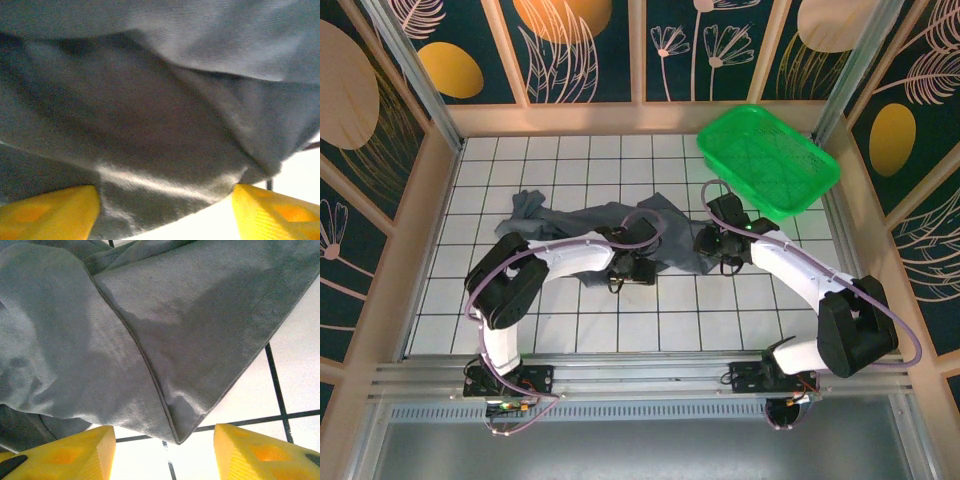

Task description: Fold and stack the t-shirts

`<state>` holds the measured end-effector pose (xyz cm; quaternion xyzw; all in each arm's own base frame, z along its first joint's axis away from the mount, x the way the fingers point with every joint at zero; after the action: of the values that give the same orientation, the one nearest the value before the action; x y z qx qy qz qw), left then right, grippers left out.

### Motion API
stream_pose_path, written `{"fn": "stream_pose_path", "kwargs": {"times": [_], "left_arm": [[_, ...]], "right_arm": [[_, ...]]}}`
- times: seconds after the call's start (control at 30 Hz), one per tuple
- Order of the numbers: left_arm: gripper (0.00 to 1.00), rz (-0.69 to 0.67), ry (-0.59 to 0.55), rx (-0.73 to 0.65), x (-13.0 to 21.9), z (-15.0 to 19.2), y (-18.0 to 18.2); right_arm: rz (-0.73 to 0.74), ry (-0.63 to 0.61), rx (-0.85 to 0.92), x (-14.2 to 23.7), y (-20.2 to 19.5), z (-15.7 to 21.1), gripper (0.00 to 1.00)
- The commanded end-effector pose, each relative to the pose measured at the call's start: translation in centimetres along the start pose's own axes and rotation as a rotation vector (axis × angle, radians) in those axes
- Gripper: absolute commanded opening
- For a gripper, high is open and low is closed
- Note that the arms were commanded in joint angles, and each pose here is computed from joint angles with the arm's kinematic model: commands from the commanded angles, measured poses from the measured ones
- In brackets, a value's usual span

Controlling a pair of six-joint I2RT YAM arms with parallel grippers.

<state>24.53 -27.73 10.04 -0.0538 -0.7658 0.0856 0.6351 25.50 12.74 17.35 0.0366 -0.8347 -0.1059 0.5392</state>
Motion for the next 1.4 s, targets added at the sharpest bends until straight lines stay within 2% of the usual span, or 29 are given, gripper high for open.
{"fn": "stream_pose_path", "kwargs": {"times": [0.0,0.03,0.07,0.1,0.3,0.37,0.47,0.6,0.73,0.87,1.1,1.23,1.37], "left_arm": [[0.55,-0.142,-0.022,-0.032,-1.9,0.2,1.7],[0.34,-0.169,-0.043,-0.035,-2.0,0.1,2.0],[0.1,-0.207,-0.064,-0.041,-2.0,0.1,2.6],[0.0,-0.258,-0.089,-0.044,-1.8,0.2,3.3],[0.0,-0.35,-0.162,0.002,1.4,2.3,8.2],[0.0,-0.332,-0.193,0.033,3.1,2.8,9.4],[0.0,-0.276,-0.216,0.074,4.6,3.3,10.6],[0.0,-0.198,-0.237,0.119,5.5,3.7,11.3],[0.0,-0.169,-0.24,0.147,5.5,3.8,11.8],[0.0,-0.153,-0.239,0.168,5.4,4.1,12.1],[0.0,-0.106,-0.251,0.19,5.6,4.4,12.5],[0.0,-0.043,-0.25,0.214,5.5,4.7,12.7],[0.0,0.083,-0.239,0.25,5.1,5.3,13.3]], "right_arm": [[-0.004,0.007,-0.011,-0.2,-0.4,0.4,0.55],[-0.005,0.008,-0.014,-0.2,-0.4,0.5,0.55],[-0.006,0.008,-0.015,-0.3,-0.4,0.5,0.55],[-0.006,0.008,-0.015,-0.3,-0.4,0.5,0.55],[0.011,0.028,-0.003,-1.1,-0.3,0.6,0.54],[0.007,0.029,0.031,-1.2,0.3,0.7,0.54],[-0.022,0.042,0.151,-1.7,2.8,1.6,0.54],[-0.175,0.1,0.359,-2.7,7.7,4.2,0.55],[-0.3,0.194,0.453,-3.7,11.3,6.8,0.54],[-0.321,0.243,0.558,-4.1,13.9,9.4,0.53],[-0.327,0.283,0.654,-3.5,15.4,12.3,0.41],[-0.311,0.258,0.686,-2.0,15.1,13.7,0.43],[-0.319,0.178,0.766,-0.4,14.3,15.4,0.46]]}}
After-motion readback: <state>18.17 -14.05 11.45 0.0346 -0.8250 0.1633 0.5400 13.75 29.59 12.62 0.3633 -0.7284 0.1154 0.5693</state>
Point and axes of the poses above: each hand's point on the last joint's axis, 136 mm out from that joint toward the fingers, its own x axis back along the fingers, its own y axis along the line the jaws close on, z = x × y, the point moved 9 cm from there along x, back along the fingers, and after that the axes turned 9 degrees about x, right-handed, at the moved point
